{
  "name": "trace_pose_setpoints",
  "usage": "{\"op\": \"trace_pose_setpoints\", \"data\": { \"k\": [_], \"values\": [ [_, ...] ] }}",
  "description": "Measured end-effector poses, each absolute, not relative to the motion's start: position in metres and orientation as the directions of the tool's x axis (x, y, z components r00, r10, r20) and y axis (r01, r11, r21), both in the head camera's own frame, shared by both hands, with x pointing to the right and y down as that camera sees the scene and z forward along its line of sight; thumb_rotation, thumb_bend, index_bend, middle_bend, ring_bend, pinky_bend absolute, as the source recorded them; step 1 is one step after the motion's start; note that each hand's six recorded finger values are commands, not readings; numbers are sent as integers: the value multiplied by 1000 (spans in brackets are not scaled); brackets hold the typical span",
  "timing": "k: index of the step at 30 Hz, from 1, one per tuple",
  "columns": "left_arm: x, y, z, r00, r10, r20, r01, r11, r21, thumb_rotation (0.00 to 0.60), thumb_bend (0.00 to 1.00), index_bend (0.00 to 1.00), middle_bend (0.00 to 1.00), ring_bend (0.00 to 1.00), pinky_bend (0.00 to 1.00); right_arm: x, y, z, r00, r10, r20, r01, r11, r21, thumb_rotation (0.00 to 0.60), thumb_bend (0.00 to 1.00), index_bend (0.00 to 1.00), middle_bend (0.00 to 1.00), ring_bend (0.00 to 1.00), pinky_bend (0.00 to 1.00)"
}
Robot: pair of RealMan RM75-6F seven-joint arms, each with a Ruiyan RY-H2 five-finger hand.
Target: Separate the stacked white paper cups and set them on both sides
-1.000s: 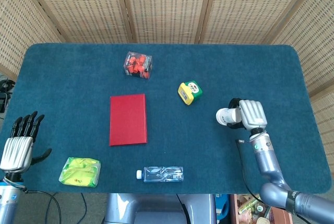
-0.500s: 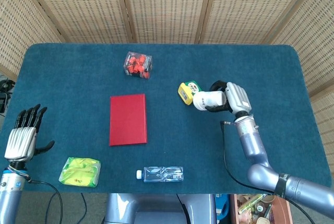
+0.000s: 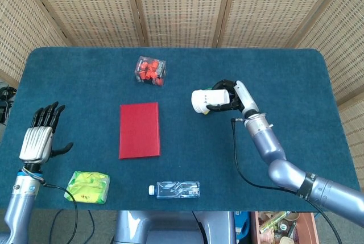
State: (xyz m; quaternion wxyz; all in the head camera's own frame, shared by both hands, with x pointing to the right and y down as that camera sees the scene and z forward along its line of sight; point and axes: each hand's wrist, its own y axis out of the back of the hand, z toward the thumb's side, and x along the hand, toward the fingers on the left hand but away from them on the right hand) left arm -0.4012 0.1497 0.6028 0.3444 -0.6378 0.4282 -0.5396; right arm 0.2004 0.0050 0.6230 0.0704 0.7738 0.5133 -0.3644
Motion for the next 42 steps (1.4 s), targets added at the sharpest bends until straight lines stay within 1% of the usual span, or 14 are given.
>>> {"op": "trace_pose_setpoints", "data": {
  "k": [6,10,13,17,23,26,29,35,42],
  "values": [
    [-380,139,606,91,-920,382,-270,-392,-879,600,229,0,0,0,0,198,-4,627,208,749,-629,841,-466,-277,600,115,776,619,495,739],
    [-361,131,609,125,-917,378,-395,-396,-829,600,229,0,0,0,0,196,-4,633,205,741,-640,838,-471,-277,600,115,776,619,495,739],
    [-343,125,614,160,-910,384,-529,-407,-744,600,228,0,0,0,0,194,-4,634,209,733,-647,846,-468,-257,600,115,776,619,495,739],
    [-315,118,622,214,-894,394,-697,-422,-580,600,229,0,0,0,0,193,-7,632,215,732,-647,852,-464,-242,600,115,776,619,495,739],
    [-276,109,640,277,-873,401,-845,-420,-331,600,229,48,0,0,0,194,-8,629,213,737,-641,845,-469,-258,600,115,776,618,495,739],
    [-262,103,653,297,-866,403,-875,-416,-248,600,229,63,0,0,0,195,-10,625,216,741,-635,845,-467,-258,600,115,777,618,495,739],
    [-249,99,661,317,-856,409,-888,-420,-190,600,229,75,0,0,0,196,-9,625,215,740,-638,846,-467,-256,600,115,777,618,495,739],
    [-236,91,669,339,-844,416,-885,-436,-164,600,229,105,0,0,0,197,-11,622,213,745,-632,851,-459,-255,600,115,776,618,495,739],
    [-223,83,671,367,-833,414,-876,-460,-148,600,230,138,0,0,0,193,-15,623,217,739,-638,852,-462,-246,600,115,776,617,495,739]
  ]
}}
